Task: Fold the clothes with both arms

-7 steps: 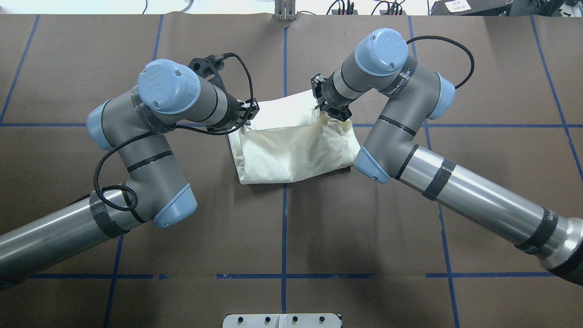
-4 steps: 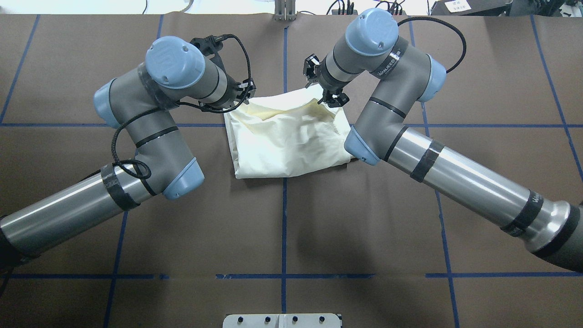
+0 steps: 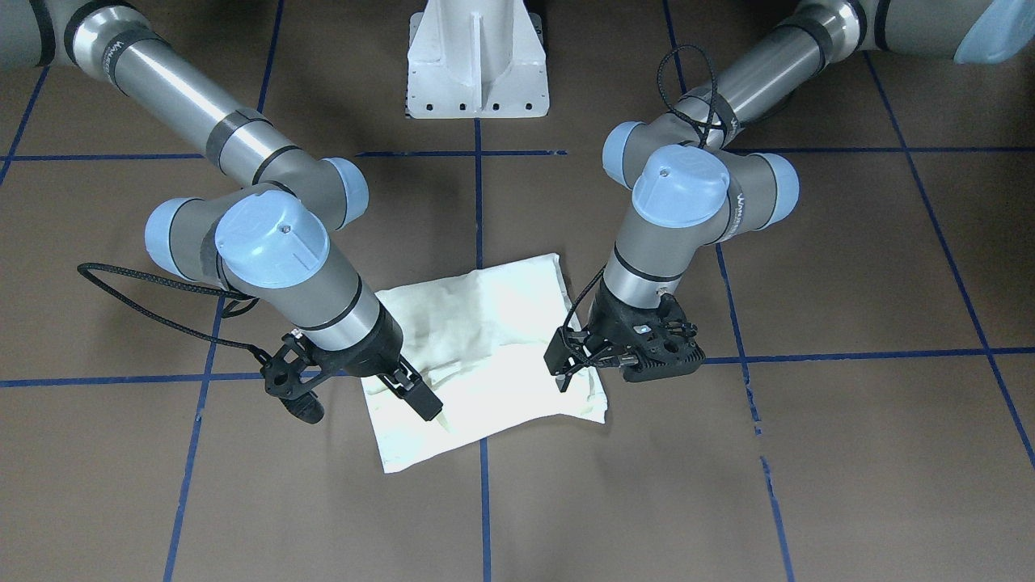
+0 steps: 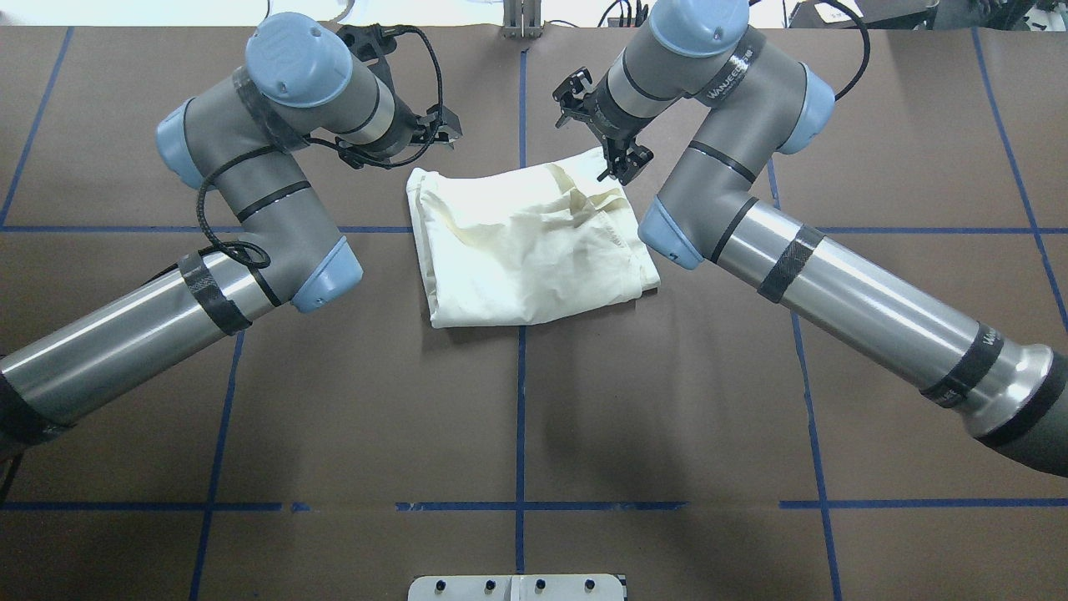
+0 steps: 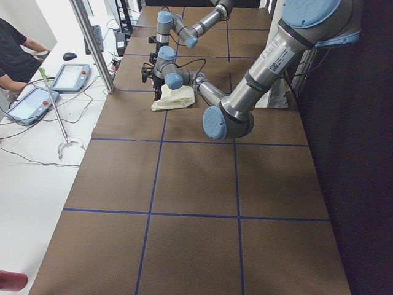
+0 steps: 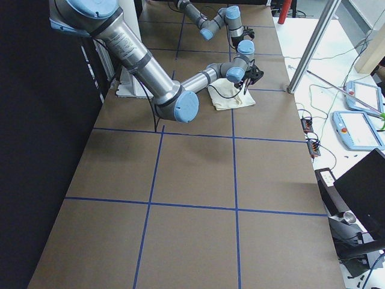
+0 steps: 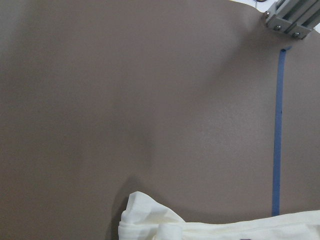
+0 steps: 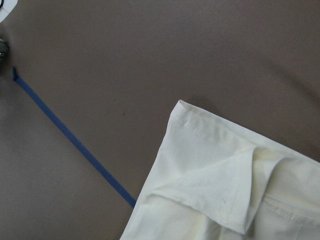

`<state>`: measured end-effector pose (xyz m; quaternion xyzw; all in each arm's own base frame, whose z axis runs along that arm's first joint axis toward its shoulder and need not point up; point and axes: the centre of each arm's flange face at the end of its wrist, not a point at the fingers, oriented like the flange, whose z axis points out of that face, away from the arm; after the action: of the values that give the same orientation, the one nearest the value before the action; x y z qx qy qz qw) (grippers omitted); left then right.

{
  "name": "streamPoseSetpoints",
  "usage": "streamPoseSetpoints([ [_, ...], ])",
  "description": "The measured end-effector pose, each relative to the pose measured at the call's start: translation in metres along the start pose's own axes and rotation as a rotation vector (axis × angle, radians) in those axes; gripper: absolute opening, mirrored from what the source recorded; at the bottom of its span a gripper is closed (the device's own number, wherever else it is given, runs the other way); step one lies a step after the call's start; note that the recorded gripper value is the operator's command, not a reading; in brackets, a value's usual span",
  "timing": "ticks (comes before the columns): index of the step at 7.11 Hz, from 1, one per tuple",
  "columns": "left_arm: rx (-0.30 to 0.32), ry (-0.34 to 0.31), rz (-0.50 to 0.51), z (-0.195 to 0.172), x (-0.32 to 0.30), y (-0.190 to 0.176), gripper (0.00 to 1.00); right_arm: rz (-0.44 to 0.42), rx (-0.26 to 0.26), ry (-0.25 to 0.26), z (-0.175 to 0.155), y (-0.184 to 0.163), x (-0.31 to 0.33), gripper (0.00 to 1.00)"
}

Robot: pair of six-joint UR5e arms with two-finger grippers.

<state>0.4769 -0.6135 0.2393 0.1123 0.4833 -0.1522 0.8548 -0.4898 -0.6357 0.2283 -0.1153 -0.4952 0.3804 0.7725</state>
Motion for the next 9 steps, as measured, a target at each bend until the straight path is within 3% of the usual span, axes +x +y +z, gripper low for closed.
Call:
streamPoseSetpoints([
  [3,-0.087,0.127,-0.008,0.005,-0.047,0.018,1.0,-0.088,-0.016,0.052,0.013,0.031,0.01,1.0],
  [5,-0.157,0.211,-0.122,0.001,-0.061,0.03,1.0,-0.127,-0.015,0.083,0.019,0.038,0.016,1.0],
  [9,-0.219,0.245,-0.162,-0.016,-0.064,0.025,1.0,-0.353,0.053,0.213,0.054,0.037,0.026,1.0],
])
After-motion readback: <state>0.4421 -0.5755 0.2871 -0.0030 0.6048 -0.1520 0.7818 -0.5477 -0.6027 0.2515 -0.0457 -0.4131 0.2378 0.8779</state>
